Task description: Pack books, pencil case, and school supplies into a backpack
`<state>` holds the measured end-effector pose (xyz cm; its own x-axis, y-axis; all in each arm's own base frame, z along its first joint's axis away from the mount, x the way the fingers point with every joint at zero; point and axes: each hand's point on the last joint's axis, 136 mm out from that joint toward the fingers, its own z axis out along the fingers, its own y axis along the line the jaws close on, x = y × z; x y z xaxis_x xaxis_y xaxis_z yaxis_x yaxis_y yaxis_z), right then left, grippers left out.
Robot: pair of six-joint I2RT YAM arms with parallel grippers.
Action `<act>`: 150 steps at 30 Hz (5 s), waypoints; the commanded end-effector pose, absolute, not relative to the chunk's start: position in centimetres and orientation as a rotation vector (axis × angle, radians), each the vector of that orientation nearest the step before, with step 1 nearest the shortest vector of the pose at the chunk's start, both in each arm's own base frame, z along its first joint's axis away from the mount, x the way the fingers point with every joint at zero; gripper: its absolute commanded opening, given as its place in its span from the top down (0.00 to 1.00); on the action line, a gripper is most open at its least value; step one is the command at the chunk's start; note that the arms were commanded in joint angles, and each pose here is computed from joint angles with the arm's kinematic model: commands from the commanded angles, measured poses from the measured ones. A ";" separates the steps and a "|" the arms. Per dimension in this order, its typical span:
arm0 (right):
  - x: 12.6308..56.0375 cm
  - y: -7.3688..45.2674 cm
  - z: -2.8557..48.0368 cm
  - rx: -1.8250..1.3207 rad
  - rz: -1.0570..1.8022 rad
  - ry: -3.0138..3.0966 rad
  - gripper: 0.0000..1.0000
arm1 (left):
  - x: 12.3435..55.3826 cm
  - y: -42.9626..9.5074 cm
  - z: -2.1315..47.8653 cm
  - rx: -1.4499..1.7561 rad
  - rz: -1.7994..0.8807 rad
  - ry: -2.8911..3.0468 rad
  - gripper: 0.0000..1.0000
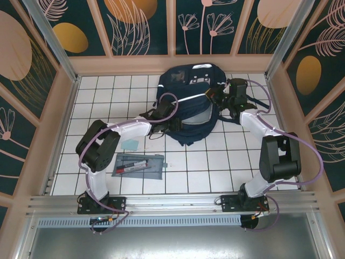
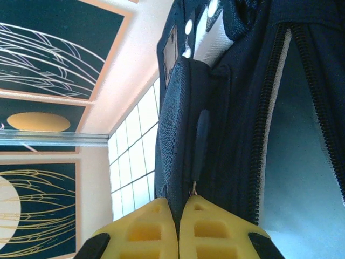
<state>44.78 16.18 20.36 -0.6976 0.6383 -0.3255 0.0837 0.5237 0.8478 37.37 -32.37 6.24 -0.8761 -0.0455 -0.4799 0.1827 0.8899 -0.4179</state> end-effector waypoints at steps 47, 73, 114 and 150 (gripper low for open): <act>44.5 16.4 21.8 0.366 1.044 2.100 1.00 | 35.9 -34.1 13.3 0.272 -1.235 2.631 0.88; 46.5 15.5 21.4 0.144 0.833 2.179 1.00 | 36.9 -26.7 9.2 0.476 -0.546 2.618 1.00; 34.5 14.7 9.3 0.666 0.980 2.266 1.00 | 32.8 -37.0 14.2 0.347 -1.212 2.511 1.00; 33.8 13.8 11.1 0.513 0.900 2.259 1.00 | 36.7 -34.8 10.1 0.199 -1.180 2.454 0.39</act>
